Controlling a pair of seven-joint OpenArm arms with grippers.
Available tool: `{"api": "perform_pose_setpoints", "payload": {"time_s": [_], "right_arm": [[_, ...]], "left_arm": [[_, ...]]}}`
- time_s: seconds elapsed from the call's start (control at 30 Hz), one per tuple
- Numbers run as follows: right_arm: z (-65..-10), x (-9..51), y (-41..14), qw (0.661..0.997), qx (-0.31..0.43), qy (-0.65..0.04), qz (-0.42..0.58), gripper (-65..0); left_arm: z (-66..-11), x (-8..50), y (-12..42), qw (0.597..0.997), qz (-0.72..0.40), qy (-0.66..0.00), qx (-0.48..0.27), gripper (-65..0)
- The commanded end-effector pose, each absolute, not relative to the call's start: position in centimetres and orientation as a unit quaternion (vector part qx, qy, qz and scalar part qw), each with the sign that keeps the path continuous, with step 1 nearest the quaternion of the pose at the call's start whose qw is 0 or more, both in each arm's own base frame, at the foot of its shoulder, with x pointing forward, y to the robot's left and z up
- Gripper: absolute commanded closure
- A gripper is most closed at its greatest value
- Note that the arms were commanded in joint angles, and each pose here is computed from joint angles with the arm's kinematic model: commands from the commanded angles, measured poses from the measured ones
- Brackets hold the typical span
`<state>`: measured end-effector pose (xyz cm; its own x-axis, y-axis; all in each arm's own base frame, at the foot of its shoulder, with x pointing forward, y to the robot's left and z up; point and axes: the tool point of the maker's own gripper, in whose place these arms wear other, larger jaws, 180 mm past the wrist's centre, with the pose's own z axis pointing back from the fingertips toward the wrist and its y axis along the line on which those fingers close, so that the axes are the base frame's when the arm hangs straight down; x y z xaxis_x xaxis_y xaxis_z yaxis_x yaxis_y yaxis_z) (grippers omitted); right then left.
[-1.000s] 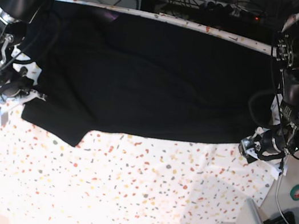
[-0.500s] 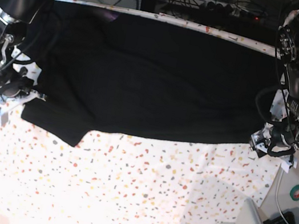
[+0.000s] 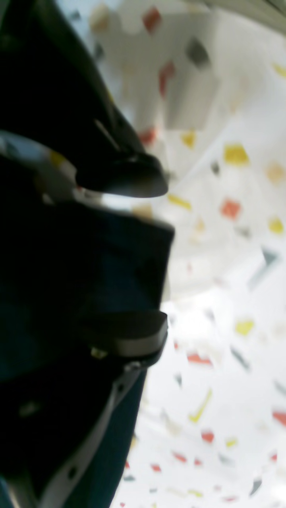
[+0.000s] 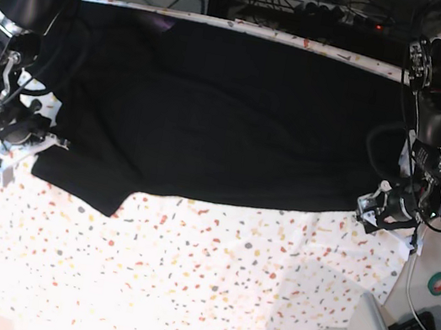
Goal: Layout the t-shirt on the table in an organized manner, then fold the t-shirt properly
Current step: 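Adjust the left gripper's grip along the shirt's side edge, then lift the shirt's hem side with both grippers and fold it toward the collar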
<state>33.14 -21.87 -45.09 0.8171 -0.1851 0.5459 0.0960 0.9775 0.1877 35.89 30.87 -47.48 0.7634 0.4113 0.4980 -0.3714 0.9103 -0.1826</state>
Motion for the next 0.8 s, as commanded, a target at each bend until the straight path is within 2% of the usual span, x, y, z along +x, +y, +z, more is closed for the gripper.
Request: {"api": "perform_pose_setpoints", "payload": {"time_s": [0.0,0.13,0.33,0.6,0.77], "right_arm": [[-43.6,34.6,-22.3,0.941,0.075,-0.322,-0.071,0.0],[-43.6,34.5,-22.4,0.941,0.074,-0.321,-0.071,0.0],[-43.7,34.4,-22.5,0.942,0.074,-0.319,-0.071,0.0],[-42.3,35.8,-24.1,0.938,0.058,-0.335,-0.065,0.0],[-40.9,37.8,-23.2,0.934,0.039,-0.355,0.007,0.0]], "left_arm": [[-46.9,36.5,31.3,0.936,0.209,-0.279,-0.04,-34.4],[-47.9,35.9,31.6,0.935,0.22,-0.276,-0.037,-0.7],[-47.3,36.7,31.9,0.929,0.22,-0.295,-0.034,0.0],[-41.8,41.9,32.0,0.913,0.207,-0.35,-0.045,0.0],[-37.3,44.0,31.2,0.904,0.176,-0.387,-0.048,0.0]]}}
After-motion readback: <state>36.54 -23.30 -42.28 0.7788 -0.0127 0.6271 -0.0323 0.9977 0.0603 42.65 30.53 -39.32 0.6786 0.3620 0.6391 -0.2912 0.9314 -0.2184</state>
